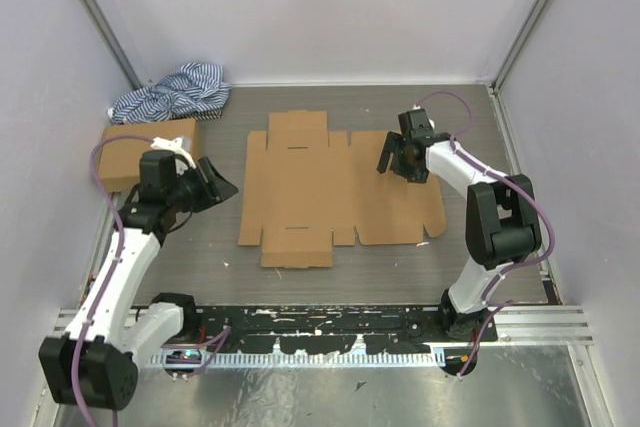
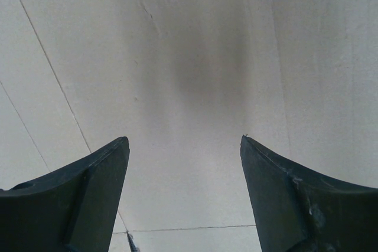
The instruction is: Fold the paper box
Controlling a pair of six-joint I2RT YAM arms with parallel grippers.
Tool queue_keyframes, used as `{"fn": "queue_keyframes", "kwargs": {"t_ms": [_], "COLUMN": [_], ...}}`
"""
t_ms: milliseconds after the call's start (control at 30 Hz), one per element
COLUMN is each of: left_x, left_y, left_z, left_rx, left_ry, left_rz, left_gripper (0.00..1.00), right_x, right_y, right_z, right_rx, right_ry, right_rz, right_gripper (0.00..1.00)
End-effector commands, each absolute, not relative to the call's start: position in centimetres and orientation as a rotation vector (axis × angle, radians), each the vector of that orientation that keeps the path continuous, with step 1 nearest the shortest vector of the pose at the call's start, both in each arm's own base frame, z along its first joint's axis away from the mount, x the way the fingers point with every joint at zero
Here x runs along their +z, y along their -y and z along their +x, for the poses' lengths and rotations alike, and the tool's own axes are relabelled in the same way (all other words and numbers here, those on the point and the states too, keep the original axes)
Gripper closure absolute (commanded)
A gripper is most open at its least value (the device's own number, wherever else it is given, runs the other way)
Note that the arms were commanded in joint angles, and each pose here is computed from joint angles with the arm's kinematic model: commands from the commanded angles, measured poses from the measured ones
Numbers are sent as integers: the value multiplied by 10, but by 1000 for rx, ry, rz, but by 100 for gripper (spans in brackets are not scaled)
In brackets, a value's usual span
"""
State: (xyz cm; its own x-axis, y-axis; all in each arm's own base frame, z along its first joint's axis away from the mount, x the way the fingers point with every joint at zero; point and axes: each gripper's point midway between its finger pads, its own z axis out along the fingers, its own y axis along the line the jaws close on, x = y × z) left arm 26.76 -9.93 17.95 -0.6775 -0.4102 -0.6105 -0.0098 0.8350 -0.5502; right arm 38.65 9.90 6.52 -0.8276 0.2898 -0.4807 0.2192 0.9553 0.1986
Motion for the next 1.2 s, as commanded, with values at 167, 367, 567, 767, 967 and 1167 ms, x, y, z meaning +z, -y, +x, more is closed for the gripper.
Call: {"fn": "queue_keyframes", "kwargs": {"t_ms": [167,367,567,767,967,1167], "left_x": [139,106,84,58,37,22], "left_y": [144,149,159,161,163,171], "left_z": [286,301,313,324,339,361], "left_rx": [-630,-550,-560,-518,-465,-461], "left_ry": [-2396,-2509,-2583,-2655,-2714,-2743], "left_rz": [-220,-259,-257,-271,-263,-282], "left_gripper": [41,43,43,44,45,46], "right_x": [53,41,27,17,23,44], "right_y": [-105,-108,-119,-131,-138,-153], "right_z": [377,363,340,314,282,253], "right_rx": [138,152,166,218,277,358], "right_ry": [-2591,-2633,-2688,-2733,-2748,-2731], "right_rz": [401,408,352,318,282,249], "right_gripper": [20,22,24,24,24,25]}}
